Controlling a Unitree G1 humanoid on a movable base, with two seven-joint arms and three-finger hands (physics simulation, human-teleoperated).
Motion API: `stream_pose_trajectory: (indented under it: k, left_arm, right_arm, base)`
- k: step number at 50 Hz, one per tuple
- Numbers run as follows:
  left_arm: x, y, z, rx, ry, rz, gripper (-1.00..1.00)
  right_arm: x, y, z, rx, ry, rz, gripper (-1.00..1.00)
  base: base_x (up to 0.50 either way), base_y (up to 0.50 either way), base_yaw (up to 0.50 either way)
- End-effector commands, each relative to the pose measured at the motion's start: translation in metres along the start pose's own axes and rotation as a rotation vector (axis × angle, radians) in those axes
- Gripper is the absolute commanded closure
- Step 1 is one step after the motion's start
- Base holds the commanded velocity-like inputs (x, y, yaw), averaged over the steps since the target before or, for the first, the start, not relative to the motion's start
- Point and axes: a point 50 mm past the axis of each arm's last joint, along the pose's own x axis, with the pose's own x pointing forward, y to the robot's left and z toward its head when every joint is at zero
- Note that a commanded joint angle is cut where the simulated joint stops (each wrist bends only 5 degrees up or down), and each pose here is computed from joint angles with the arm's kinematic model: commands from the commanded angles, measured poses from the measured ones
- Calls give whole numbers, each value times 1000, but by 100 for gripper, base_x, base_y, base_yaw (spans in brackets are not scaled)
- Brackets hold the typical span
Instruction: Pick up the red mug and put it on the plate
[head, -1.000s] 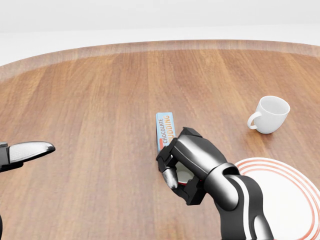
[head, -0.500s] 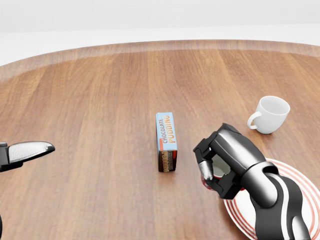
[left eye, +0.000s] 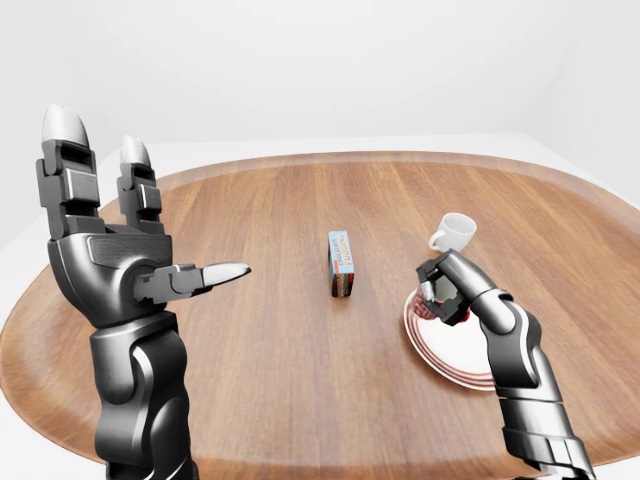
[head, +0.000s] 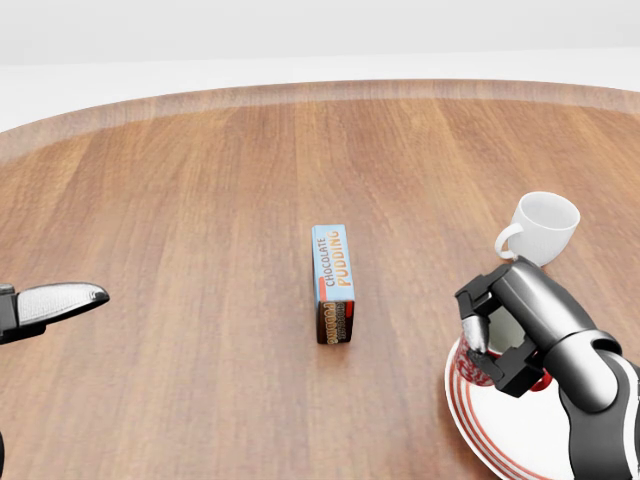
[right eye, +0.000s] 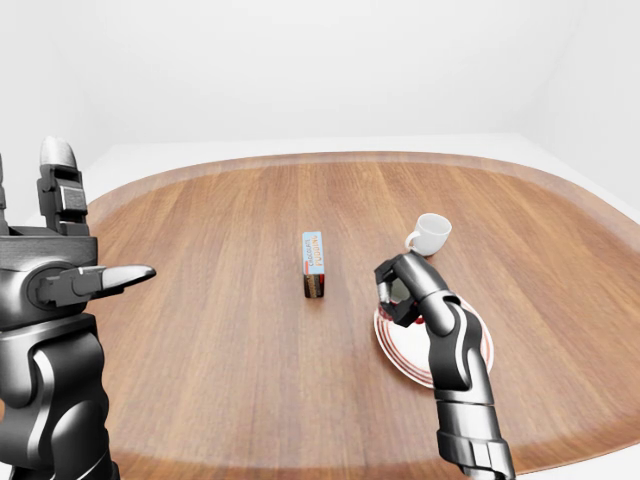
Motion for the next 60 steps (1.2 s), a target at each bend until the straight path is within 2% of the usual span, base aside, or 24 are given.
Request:
stream_pose_trajectory:
  k: [1, 10, 22, 37, 46, 60]
  left_arm:
    - [0, 1, -1, 2, 3, 2, -95]
    - [1, 1, 2, 0, -7, 4, -95]
    - [2, 1, 2, -2, -9, 4, -95]
    - [3, 3, 0, 5, -4, 6, -95]
    - [2, 4, -2, 9, 6, 9, -95]
    - [2, 7, -5, 19, 20, 15, -95]
  right_arm:
    - [1, -3, -29, 80, 79, -31, 100]
    - [0, -14, -47, 94, 137, -65, 100]
    - [1, -10, -70, 126, 226, -82, 100]
    - [8, -5, -78, 78, 285, -99, 100]
    - [10, -4, -78, 53, 296, -170, 100]
    - [13, 6, -89, 80, 350, -189, 100]
  base:
    - [0, 0, 0]
    - [0, 0, 0]
    - [0, 0, 0]
    - [0, 0, 0]
    - [0, 0, 0]
    - [0, 0, 0]
